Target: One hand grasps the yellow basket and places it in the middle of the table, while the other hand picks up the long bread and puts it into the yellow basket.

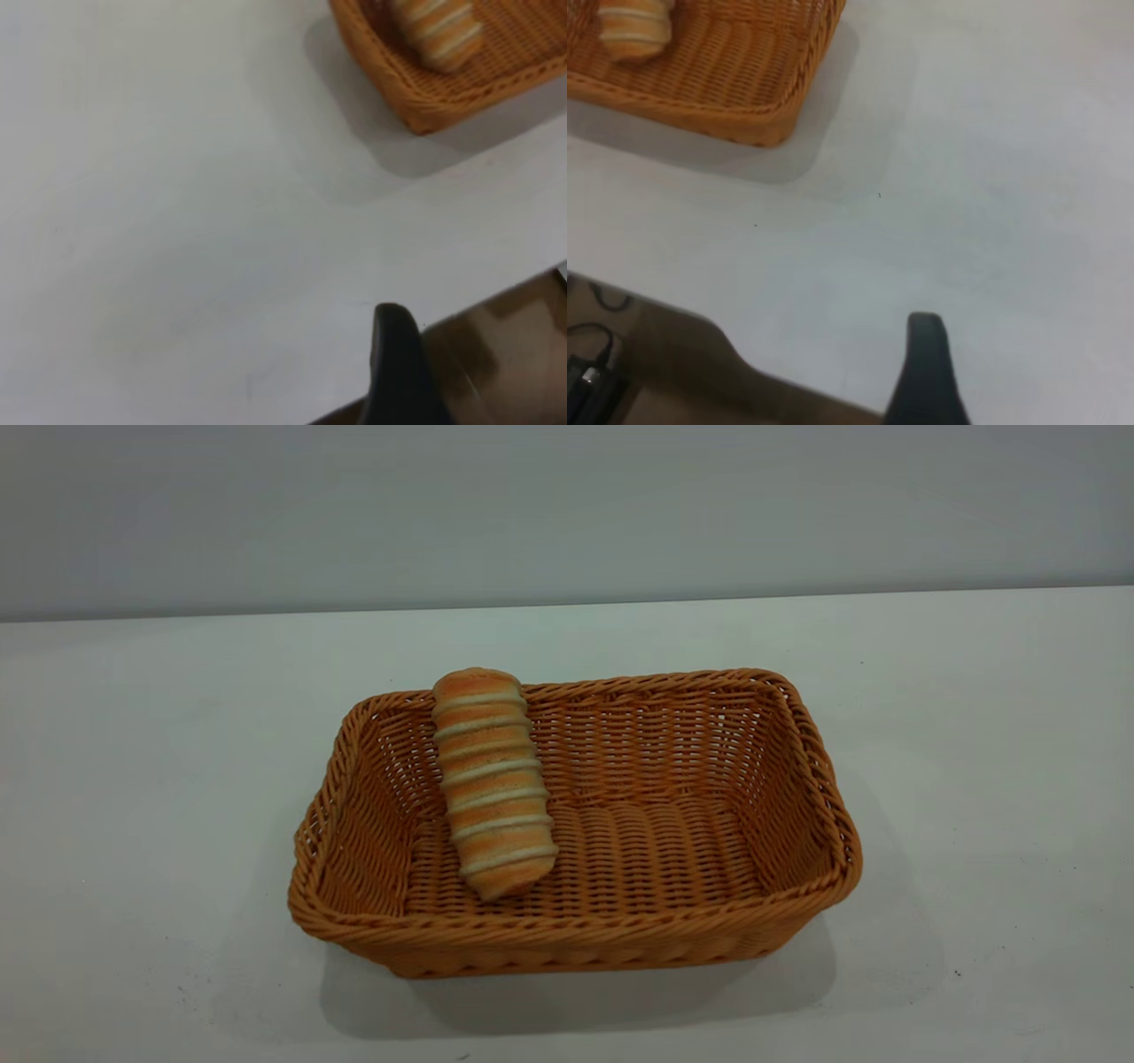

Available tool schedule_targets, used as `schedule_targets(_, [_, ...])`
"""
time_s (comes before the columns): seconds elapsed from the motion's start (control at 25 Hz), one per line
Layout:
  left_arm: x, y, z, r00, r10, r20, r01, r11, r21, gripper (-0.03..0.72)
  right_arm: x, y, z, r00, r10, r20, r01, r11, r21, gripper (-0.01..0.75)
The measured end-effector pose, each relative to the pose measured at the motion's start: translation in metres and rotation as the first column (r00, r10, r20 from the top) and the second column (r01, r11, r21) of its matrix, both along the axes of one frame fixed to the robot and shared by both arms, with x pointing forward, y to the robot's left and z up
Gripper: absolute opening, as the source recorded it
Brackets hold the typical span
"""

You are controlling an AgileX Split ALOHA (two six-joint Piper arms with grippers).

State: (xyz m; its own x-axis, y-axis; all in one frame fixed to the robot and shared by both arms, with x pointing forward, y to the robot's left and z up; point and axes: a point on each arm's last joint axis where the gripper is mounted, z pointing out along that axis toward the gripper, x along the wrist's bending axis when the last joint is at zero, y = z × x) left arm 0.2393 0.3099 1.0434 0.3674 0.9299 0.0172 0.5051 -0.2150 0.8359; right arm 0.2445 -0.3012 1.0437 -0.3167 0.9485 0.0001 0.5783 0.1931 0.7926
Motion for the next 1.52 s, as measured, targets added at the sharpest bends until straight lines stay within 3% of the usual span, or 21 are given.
schedule_targets(0.2, [-0.0017,-0.0001,0.0000,0.985,0.175,0.000,-0.175,0.985,0.000,0.526,-0.0002,-0.0007,0.0000,0.992,-0.125,0.000,0.125,0.992,0.000,0.589])
schedule_targets(0.52, [-0.0040,-0.0006,0.0000,0.916,0.402,0.000,-0.402,0.916,0.000,0.526,-0.0007,-0.0018,0.0000,0.945,-0.326,0.000,0.326,0.945,0.000,0.589])
schedule_targets(1.52, [-0.0042,-0.0007,0.0000,0.909,0.416,0.001,-0.416,0.909,0.001,0.526,-0.0008,-0.0019,-0.0001,0.941,-0.338,-0.001,0.338,0.941,0.000,0.589])
